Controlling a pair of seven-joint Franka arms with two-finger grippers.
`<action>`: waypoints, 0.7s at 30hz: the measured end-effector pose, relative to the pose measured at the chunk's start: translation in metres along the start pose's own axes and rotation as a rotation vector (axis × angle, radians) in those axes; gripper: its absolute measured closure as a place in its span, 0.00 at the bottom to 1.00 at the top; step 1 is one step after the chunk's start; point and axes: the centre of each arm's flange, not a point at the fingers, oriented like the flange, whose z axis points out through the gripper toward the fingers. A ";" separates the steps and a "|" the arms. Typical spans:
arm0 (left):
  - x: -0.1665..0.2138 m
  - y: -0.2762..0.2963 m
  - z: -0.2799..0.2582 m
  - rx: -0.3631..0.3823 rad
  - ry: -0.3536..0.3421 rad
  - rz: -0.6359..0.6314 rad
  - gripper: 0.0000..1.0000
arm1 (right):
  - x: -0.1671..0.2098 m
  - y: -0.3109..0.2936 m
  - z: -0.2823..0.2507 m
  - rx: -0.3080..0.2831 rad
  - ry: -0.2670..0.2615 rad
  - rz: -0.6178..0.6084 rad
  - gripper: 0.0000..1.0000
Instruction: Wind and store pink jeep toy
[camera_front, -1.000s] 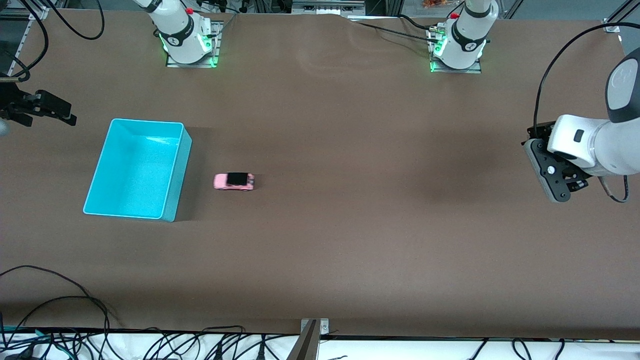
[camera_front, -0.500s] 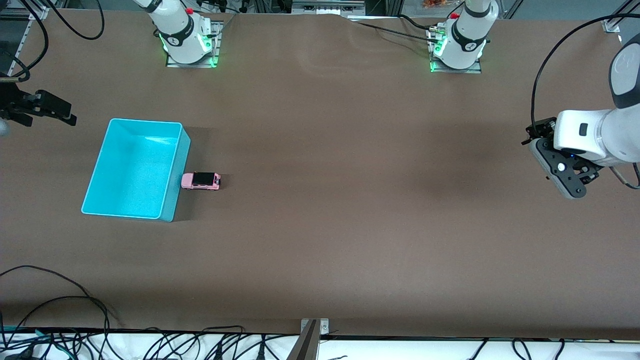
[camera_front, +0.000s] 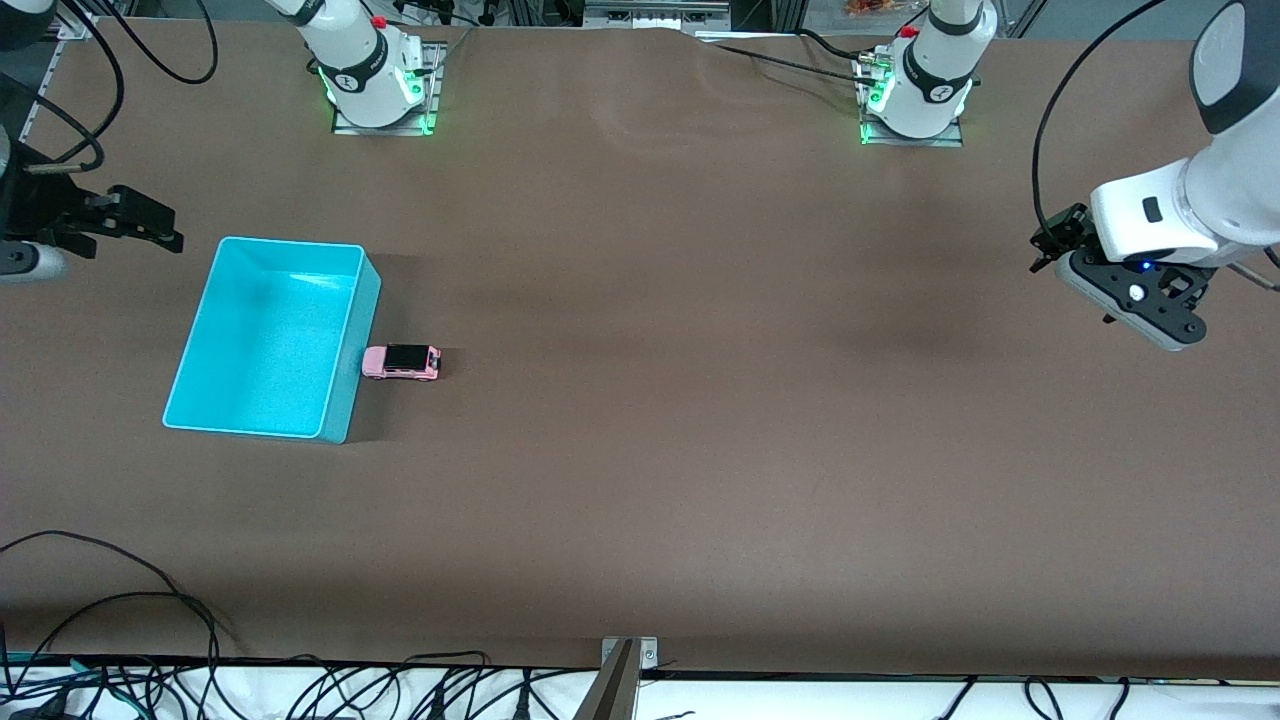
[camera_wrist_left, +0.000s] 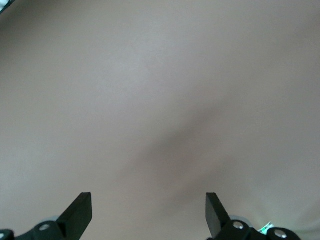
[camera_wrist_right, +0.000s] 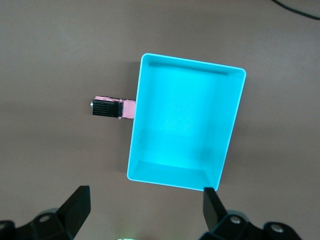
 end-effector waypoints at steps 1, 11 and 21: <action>-0.001 0.002 0.000 0.003 -0.001 -0.031 0.00 | 0.002 -0.002 0.002 0.000 -0.003 -0.009 0.00; -0.013 0.009 0.007 0.036 0.050 -0.192 0.00 | 0.021 -0.018 0.027 -0.001 -0.016 -0.363 0.00; -0.030 0.013 0.007 -0.024 0.053 -0.229 0.00 | 0.050 -0.040 0.070 0.012 -0.039 -0.786 0.00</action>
